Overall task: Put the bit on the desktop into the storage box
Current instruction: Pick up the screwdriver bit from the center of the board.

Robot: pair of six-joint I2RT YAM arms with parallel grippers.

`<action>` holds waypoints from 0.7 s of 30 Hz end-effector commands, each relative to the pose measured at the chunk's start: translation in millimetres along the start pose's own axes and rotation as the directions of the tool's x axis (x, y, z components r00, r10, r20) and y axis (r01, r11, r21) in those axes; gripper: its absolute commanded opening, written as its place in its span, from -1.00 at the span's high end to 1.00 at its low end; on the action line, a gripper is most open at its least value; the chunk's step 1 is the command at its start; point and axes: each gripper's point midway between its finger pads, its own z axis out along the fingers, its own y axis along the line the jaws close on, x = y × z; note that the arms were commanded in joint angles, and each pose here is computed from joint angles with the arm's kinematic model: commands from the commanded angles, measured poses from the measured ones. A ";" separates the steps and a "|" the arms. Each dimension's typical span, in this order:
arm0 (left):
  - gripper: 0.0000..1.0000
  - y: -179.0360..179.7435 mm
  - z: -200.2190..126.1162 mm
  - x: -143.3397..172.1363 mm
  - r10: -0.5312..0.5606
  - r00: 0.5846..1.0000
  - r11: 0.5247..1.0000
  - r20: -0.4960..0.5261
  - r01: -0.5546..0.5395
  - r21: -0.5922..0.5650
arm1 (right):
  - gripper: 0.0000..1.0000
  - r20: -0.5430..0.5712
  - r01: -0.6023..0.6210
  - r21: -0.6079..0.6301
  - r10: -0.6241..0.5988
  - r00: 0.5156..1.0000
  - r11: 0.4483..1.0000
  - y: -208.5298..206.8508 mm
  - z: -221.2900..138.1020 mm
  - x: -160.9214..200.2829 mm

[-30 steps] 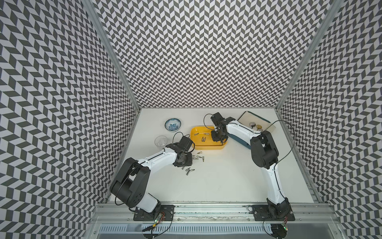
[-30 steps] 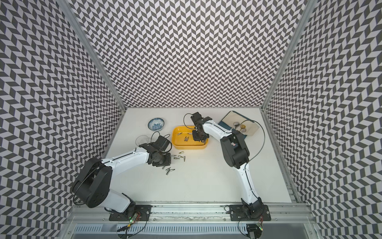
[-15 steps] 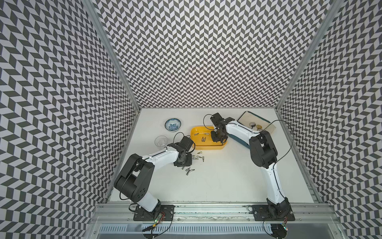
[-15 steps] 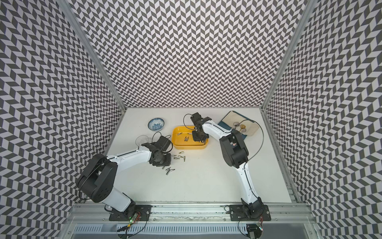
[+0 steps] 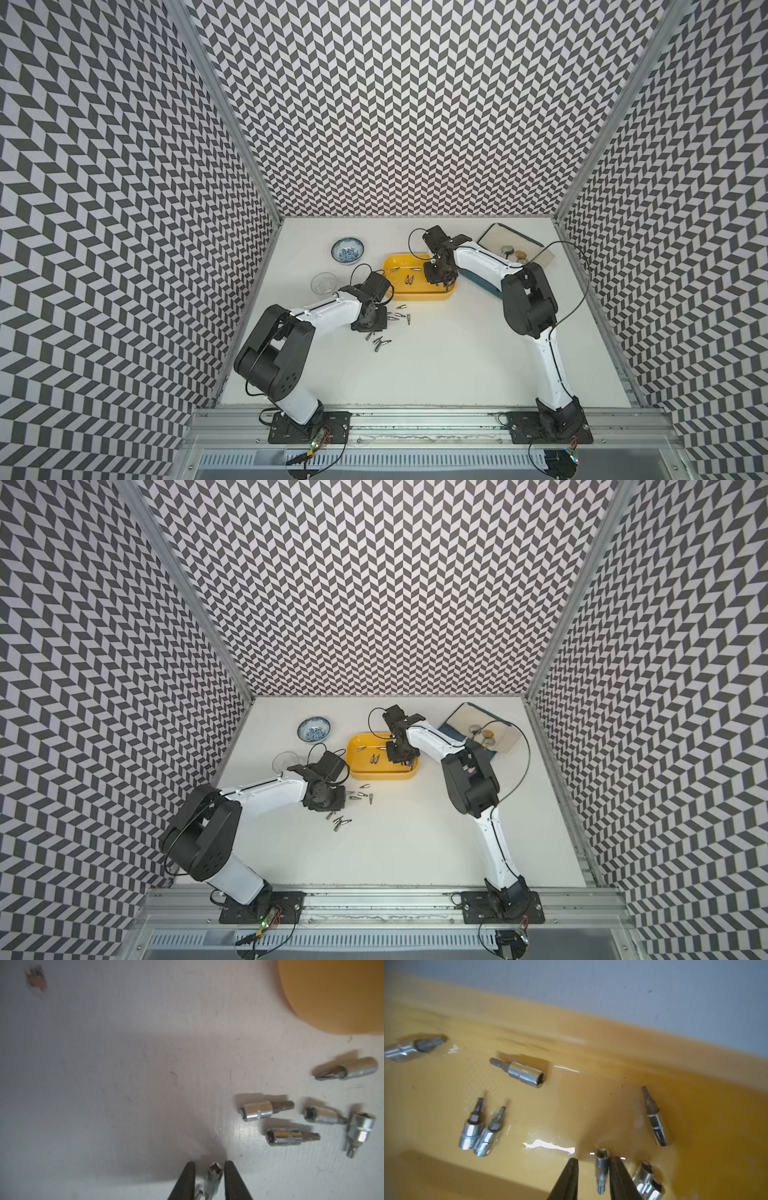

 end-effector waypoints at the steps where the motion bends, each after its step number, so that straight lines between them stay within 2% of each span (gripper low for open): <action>1: 0.55 -0.2 4.3 -1.5 0.006 1.000 1.000 0.005 -0.006 -0.001 | 0.37 0.069 0.000 -0.008 0.000 0.998 1.000 2.9 -13.0 -18.4; 6: 0.77 -2.7 4.2 -2.8 0.008 1.000 1.000 0.004 -0.008 0.007 | 0.37 0.178 -0.006 -0.032 0.012 0.984 0.999 8.4 -53.0 -40.4; 11: 1.00 -7.3 1.6 -6.6 0.014 1.000 1.000 0.010 -0.014 0.024 | 0.29 0.197 0.000 -0.046 0.009 0.980 0.999 12.8 -78.3 -33.4; 16: 1.00 -16.5 -15.7 -17.3 0.020 0.999 0.998 0.035 -0.022 0.059 | 0.13 0.216 -0.019 -0.070 0.033 0.976 0.997 12.1 -94.4 -19.9; 21: 1.00 -30.1 -60.6 -42.9 0.028 0.994 0.994 0.101 -0.039 0.101 | 0.08 0.244 -0.048 -0.088 0.069 0.967 0.995 6.6 -119.0 -6.1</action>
